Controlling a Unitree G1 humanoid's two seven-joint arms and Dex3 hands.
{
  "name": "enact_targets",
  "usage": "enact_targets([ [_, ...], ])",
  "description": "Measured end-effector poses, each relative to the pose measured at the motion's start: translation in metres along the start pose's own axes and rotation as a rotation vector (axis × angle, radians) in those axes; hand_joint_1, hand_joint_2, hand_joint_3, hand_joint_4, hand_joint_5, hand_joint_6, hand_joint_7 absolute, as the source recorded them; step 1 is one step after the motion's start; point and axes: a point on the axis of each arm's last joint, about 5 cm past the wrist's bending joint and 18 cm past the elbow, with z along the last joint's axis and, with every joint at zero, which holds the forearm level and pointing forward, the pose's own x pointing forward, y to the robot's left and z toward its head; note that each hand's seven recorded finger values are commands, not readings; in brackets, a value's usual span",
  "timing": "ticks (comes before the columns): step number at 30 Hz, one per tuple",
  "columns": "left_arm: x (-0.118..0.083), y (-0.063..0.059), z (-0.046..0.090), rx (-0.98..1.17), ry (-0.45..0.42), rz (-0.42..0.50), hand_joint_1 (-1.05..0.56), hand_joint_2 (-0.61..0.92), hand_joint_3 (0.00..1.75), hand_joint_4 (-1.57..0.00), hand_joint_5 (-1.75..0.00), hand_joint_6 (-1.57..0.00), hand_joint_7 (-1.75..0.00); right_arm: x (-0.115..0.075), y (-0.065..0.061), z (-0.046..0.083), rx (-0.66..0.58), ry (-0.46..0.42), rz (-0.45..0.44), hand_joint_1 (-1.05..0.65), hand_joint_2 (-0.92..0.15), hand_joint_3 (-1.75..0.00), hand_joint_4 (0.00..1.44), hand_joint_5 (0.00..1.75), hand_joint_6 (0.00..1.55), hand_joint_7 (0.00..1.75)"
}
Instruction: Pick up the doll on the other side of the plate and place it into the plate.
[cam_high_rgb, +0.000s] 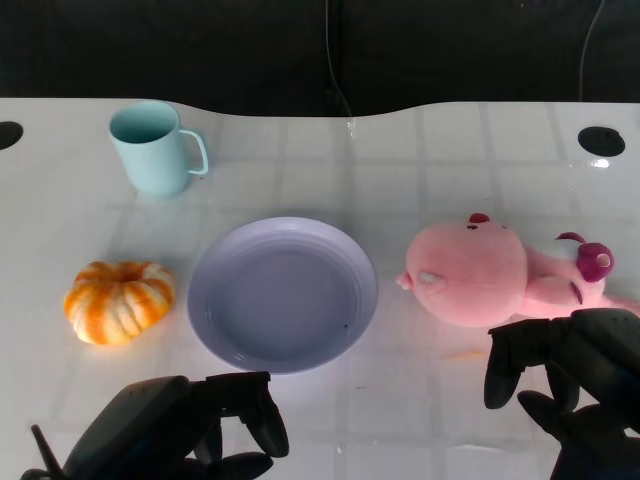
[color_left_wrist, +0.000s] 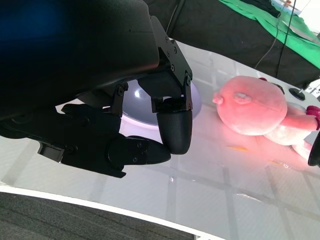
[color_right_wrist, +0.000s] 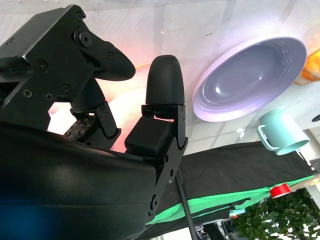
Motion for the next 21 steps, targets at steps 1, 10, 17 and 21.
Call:
enact_targets([
  [1, 0.000, 0.000, 0.000, 0.000, 0.000, 0.000, -0.31, 0.92, 0.37, -0.62, -1.65, -0.63, -1.22, 0.000, 0.000, 0.000, 0.002, -0.001, -0.009, 0.02, -0.31, -1.22, 0.90, 1.54, 0.93, 1.01],
  [10, -0.001, 0.001, -0.001, 0.005, 0.003, -0.001, -0.31, 0.92, 0.37, -0.60, -1.63, -0.62, -1.22, 0.000, -0.004, 0.000, 0.057, -0.030, -0.134, -0.12, -0.62, -0.53, 0.81, 1.11, 0.89, 0.40],
  [17, -0.001, 0.001, -0.001, 0.005, 0.001, -0.003, -0.30, 0.92, 0.37, -0.61, -1.64, -0.62, -1.22, -0.001, -0.011, 0.004, 0.041, -0.049, -0.181, -0.33, -0.84, -0.12, 0.47, 0.91, 0.63, 0.14],
  [21, -0.001, 0.001, -0.001, 0.008, -0.008, -0.004, -0.31, 0.92, 0.37, -0.62, -1.63, -0.62, -1.21, -0.002, -0.019, 0.004, 0.026, -0.037, -0.230, -0.40, -0.87, -0.05, 0.34, 0.82, 0.50, 0.06],
])
